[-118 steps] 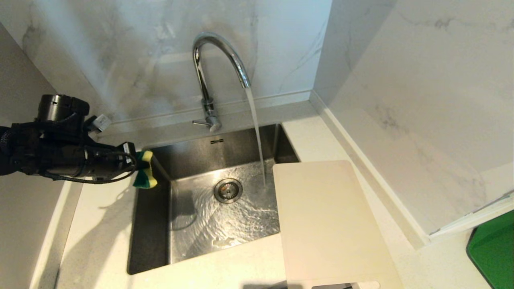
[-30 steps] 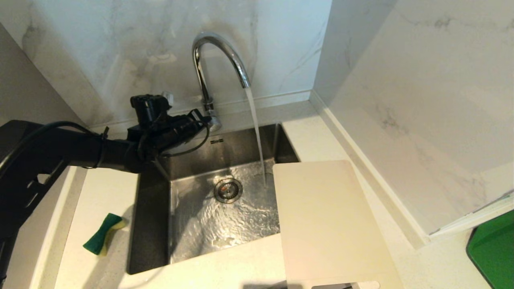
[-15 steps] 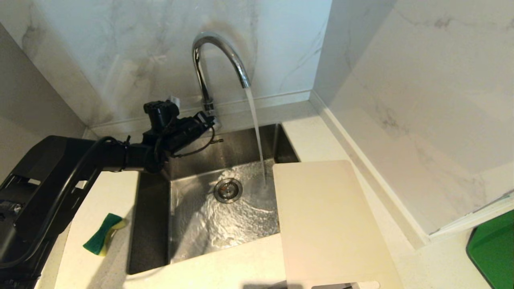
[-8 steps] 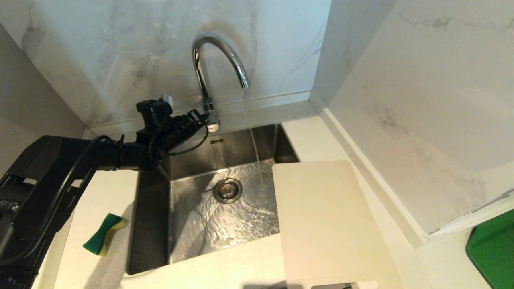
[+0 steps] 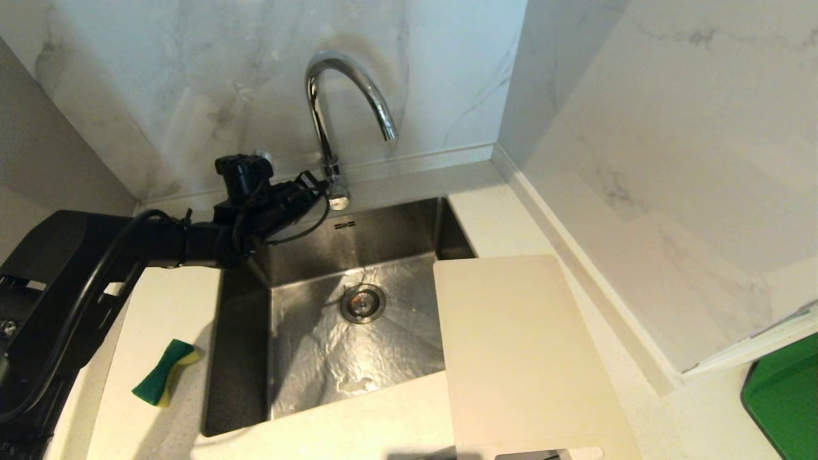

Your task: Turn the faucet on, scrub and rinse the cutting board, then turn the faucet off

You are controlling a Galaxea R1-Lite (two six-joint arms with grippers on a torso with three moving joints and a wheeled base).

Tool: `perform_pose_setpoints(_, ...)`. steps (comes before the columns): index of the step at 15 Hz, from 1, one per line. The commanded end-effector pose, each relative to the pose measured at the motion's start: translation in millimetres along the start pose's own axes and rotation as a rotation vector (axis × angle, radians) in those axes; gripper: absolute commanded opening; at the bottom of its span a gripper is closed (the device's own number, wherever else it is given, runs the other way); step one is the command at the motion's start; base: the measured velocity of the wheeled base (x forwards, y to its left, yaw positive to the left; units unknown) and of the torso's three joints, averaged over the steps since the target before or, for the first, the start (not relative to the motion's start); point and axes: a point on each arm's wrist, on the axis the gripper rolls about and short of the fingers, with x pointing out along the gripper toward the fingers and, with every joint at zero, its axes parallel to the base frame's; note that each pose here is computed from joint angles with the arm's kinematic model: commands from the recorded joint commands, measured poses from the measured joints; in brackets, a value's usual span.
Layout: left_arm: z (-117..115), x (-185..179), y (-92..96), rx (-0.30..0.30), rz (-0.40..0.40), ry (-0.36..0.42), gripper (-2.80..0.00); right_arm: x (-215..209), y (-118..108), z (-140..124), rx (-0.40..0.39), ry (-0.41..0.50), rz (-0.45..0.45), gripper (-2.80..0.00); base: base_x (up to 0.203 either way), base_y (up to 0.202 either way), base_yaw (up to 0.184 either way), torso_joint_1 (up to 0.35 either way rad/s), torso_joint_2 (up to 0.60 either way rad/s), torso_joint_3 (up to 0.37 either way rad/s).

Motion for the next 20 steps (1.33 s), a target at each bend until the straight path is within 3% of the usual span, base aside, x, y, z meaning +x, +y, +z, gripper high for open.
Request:
perform_pose_setpoints(1, 10.2, -12.5, -38.3, -0.007, -0.064, 0.001, -2.80, 0.1, 0.0, -0.3, -0.001, 0.000, 0.000, -2.80, 0.000, 0.000, 0.000, 0.000, 0.00, 0.000)
perform_pose_setpoints(7, 55.1, -63.6, -98.9, 0.030, -0.095, -0.001, -2.80, 0.0, 0.0, -0.2, -0.001, 0.000, 0.000, -2.80, 0.000, 0.000, 0.000, 0.000, 0.00, 0.000)
perform_pose_setpoints(9, 68.0, -92.7, -115.5, 0.072, -0.083, 0.021, -2.80, 0.0, 0.0, 0.1, -0.001, -0.001, 0.000, -2.80, 0.000, 0.000, 0.000, 0.000, 0.00, 0.000)
perform_pose_setpoints(11, 69.4, -119.3, -112.5, 0.229, -0.027, 0.069, -2.80, 0.0, 0.0, -0.2, -0.001, 0.000, 0.000, -2.80, 0.000, 0.000, 0.000, 0.000, 0.00, 0.000)
perform_pose_setpoints(12, 80.3, -133.2, -110.2, 0.322, 0.012, 0.047, -2.80, 0.0, 0.0, -0.1, -0.001, 0.000, 0.000, -2.80, 0.000, 0.000, 0.000, 0.000, 0.00, 0.000)
perform_pose_setpoints(15, 113.3, -173.8, -92.5, 0.489, 0.181, -0.010, -2.80, 0.1, 0.0, -0.4, -0.001, 0.001, -0.001, -2.80, 0.000, 0.000, 0.000, 0.000, 0.00, 0.000)
perform_pose_setpoints(17, 129.5, -205.7, -75.6, 0.553, 0.284, -0.022, -2.80, 0.1, 0.0, -0.3, -0.001, 0.000, 0.000, -2.80, 0.000, 0.000, 0.000, 0.000, 0.00, 0.000)
perform_pose_setpoints(20, 134.4, -255.2, -58.3, 0.556, 0.376, -0.022, -2.80, 0.1, 0.0, -0.3, -0.002, 0.000, -0.001, -2.80, 0.000, 0.000, 0.000, 0.000, 0.00, 0.000)
